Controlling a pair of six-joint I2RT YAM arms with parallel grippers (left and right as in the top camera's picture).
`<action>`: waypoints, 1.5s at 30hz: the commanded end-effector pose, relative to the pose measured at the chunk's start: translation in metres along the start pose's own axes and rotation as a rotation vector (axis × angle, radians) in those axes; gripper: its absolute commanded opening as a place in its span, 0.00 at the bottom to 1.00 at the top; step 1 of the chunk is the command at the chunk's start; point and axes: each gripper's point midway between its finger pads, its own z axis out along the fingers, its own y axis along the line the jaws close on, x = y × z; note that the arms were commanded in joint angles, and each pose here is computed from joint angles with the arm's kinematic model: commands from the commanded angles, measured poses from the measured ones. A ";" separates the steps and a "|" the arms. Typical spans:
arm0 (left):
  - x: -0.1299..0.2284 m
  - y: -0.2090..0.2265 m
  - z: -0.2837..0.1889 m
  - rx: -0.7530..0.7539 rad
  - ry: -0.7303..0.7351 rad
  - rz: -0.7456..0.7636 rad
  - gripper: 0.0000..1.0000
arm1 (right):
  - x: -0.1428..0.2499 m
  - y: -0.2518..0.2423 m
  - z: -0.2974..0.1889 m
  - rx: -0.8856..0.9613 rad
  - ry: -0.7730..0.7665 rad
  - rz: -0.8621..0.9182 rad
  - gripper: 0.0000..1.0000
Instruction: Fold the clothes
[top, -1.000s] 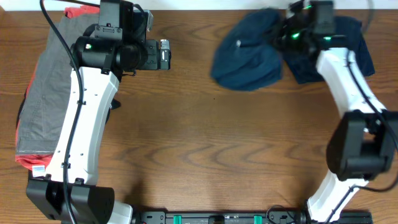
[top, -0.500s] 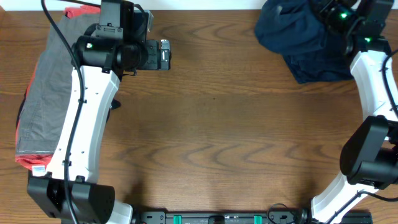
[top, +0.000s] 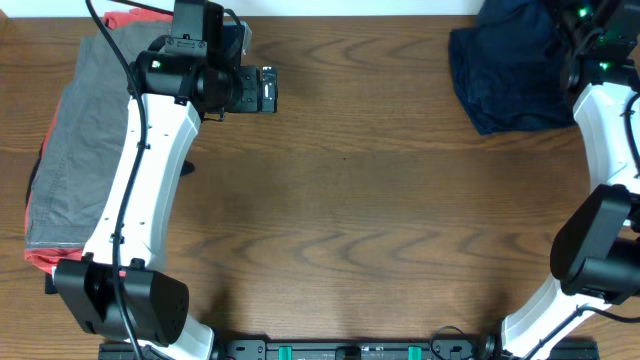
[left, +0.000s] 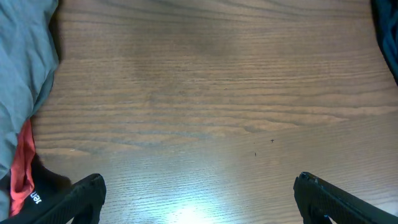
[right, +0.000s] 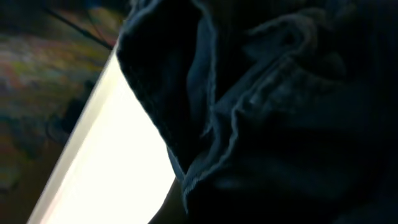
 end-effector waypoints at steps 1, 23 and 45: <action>0.004 0.004 0.005 -0.013 0.016 -0.011 0.98 | -0.007 -0.023 0.016 0.025 -0.047 0.085 0.01; -0.003 0.003 0.005 -0.009 -0.014 -0.005 0.98 | 0.084 -0.165 -0.018 0.521 0.335 0.103 0.01; -0.003 0.004 0.009 -0.010 -0.005 -0.007 0.98 | 0.054 -0.085 -0.061 0.345 0.540 -0.789 0.56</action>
